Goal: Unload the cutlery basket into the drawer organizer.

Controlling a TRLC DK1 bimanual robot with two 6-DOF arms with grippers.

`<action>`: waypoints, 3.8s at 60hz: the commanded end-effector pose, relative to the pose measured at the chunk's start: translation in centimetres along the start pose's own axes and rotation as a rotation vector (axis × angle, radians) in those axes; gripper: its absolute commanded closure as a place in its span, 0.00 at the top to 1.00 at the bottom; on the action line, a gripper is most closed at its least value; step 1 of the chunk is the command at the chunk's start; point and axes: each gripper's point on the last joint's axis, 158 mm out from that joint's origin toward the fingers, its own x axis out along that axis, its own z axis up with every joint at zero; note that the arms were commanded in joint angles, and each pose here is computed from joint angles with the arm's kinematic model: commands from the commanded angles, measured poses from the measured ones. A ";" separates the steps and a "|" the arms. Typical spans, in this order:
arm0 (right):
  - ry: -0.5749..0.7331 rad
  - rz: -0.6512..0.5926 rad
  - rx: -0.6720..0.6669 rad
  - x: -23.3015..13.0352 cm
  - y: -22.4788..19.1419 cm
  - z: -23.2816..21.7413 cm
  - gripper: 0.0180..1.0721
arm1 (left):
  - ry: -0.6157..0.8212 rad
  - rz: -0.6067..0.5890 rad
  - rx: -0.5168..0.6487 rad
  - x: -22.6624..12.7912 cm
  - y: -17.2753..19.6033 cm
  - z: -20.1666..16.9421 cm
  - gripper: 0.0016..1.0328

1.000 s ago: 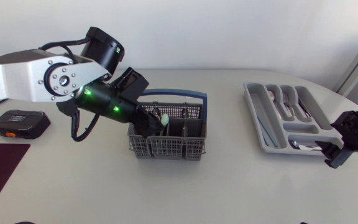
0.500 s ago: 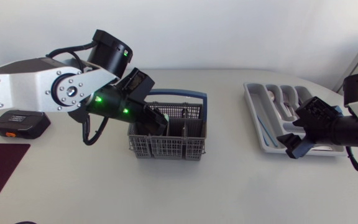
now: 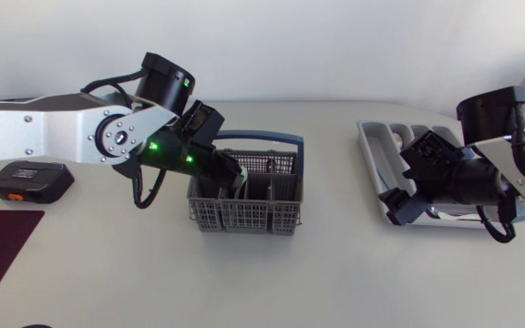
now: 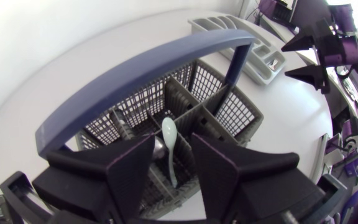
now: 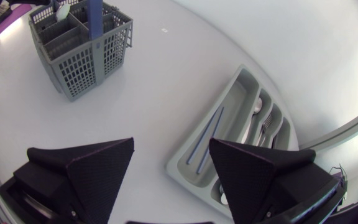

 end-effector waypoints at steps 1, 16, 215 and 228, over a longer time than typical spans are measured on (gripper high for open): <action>0.001 -0.004 0.024 -0.3 -0.1 0.7 0.83 | 0.036 0.007 -0.027 1.3 0.5 -2.0 0.41; 0.000 -0.005 0.023 -0.6 0.4 0.9 0.83 | 0.013 0.007 -0.029 2.9 0.9 -2.5 0.35; -0.371 0.886 0.033 -12.9 17.2 14.1 0.67 | -0.287 -0.760 0.128 -12.1 -17.4 7.9 0.03; -0.369 0.920 0.030 -13.0 17.7 13.9 0.33 | -0.289 -0.757 0.131 -12.1 -17.3 7.9 0.03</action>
